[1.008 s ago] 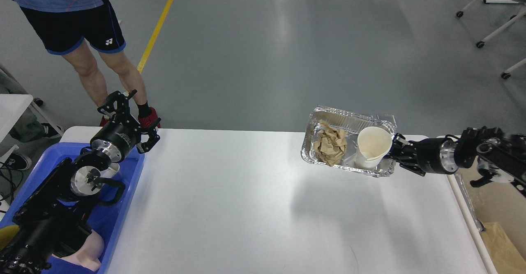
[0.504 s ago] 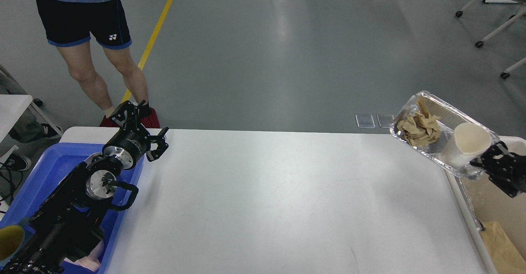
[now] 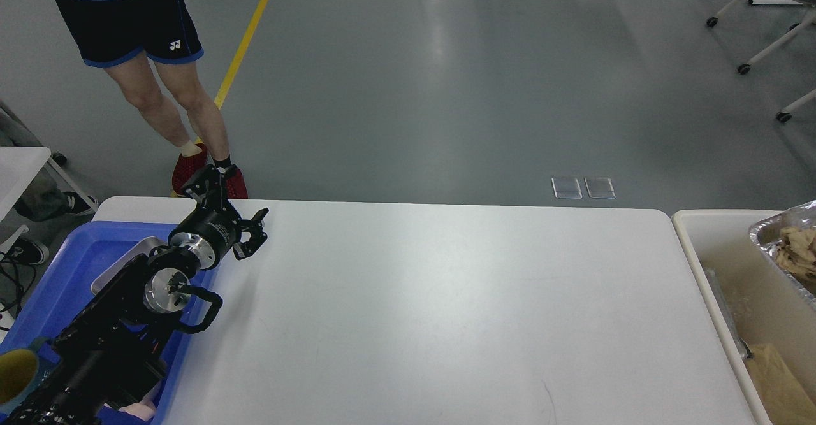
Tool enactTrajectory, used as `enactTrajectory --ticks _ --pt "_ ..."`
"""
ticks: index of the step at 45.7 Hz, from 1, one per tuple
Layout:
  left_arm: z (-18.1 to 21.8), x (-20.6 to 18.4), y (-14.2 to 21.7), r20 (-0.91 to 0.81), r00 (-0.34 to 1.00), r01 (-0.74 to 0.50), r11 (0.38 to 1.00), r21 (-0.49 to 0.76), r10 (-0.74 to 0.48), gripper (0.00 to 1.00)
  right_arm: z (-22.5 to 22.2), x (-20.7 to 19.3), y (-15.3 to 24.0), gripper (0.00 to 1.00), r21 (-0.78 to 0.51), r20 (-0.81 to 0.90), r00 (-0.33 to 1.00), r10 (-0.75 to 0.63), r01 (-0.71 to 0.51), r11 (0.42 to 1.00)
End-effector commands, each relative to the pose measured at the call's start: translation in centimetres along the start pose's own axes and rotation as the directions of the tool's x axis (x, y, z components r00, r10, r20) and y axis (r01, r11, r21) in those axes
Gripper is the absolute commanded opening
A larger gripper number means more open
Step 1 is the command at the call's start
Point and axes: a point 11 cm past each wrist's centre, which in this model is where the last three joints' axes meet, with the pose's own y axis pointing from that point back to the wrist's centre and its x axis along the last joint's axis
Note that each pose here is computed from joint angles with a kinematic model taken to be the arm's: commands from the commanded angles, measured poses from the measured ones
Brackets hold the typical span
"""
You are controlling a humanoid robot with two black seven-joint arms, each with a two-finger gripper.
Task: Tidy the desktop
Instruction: 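Release the foil tray into the bin and withdraw the right gripper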
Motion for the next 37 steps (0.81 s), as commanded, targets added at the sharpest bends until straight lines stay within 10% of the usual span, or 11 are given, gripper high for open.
enactTrajectory --ticks 1,11,22,37 --pt "0.2 -0.5 0.0 0.001 1.000 0.030 1.000 -0.006 -0.030 0.96 1.1 1.0 -0.1 0.44 -0.018 0.021 0.997 0.068 -0.068 0.998" --pt "0.4 -0.9 -0.1 0.004 0.999 0.051 0.999 -0.009 -0.051 0.96 1.9 0.6 -0.8 1.00 -0.033 0.035 0.990 0.139 -0.138 0.990" --pt "1.2 -1.9 0.3 0.020 0.986 0.163 0.986 -0.020 -0.163 0.96 1.2 -1.2 -1.9 1.00 -0.013 0.047 0.992 0.116 -0.115 0.993" --pt "0.9 -0.8 0.3 0.012 0.996 0.089 0.996 -0.020 -0.089 0.96 -13.4 -9.6 -4.0 1.00 0.272 0.104 0.994 -0.033 0.003 0.962"
